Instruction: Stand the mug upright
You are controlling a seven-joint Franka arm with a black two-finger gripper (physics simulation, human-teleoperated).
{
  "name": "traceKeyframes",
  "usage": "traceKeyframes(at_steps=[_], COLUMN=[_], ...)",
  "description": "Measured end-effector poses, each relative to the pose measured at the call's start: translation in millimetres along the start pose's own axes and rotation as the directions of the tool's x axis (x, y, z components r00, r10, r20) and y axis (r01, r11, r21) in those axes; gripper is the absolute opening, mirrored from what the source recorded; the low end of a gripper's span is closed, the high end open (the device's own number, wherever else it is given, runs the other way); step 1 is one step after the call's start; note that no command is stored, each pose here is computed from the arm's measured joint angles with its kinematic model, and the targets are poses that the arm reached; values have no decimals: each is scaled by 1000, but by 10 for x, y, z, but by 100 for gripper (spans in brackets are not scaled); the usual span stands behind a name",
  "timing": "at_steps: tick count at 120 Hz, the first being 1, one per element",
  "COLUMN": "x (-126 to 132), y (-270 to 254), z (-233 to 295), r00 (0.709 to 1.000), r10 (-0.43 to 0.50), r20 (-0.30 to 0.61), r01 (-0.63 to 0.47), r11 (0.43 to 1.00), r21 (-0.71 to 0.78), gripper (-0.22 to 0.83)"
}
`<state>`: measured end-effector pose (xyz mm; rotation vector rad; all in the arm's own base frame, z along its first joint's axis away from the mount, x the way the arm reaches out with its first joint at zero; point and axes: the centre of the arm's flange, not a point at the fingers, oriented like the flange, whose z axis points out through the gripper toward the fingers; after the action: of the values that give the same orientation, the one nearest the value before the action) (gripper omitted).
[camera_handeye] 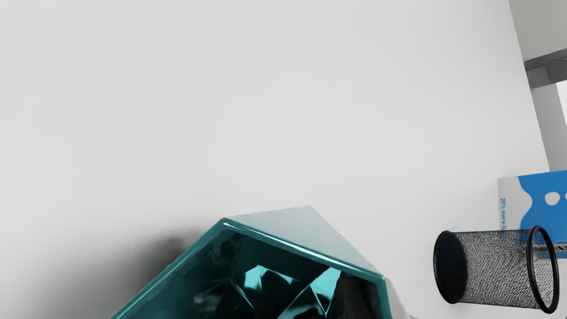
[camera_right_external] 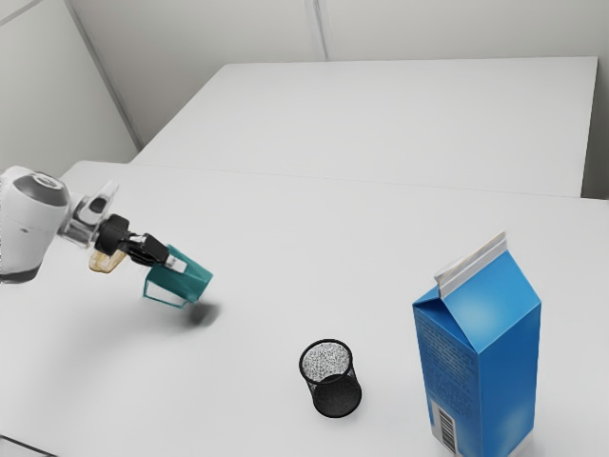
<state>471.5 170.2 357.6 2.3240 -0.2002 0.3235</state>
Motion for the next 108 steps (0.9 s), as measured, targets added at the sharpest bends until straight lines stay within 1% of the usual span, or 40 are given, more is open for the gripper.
traceKeyframes(at_steps=[12, 19, 24, 33, 45, 60, 72, 82, 95, 108], x=[320, 499, 636, 850, 1034, 1134, 1184, 1203, 1192, 1077], y=[221, 368, 474, 711, 1027, 1239, 1294, 1294, 1291, 1269], z=[51, 127, 206, 408, 726, 981, 1034, 1063, 1151, 1270], r00=[996, 988, 977, 942, 876, 804, 771, 757, 751, 749], r10=[80, 133, 176, 253, 335, 380, 386, 375, 360, 343], r20=[35, 79, 124, 222, 348, 457, 506, 534, 553, 567], r01=[-82, -139, -189, -291, -421, -534, -586, -608, -617, -619], r11=[996, 988, 976, 944, 882, 800, 741, 705, 681, 668], r21=[39, 73, 105, 158, 211, 274, 328, 365, 395, 414], gripper=[-14, -14, -15, -14, -15, -15, -15, -16, -16, -16])
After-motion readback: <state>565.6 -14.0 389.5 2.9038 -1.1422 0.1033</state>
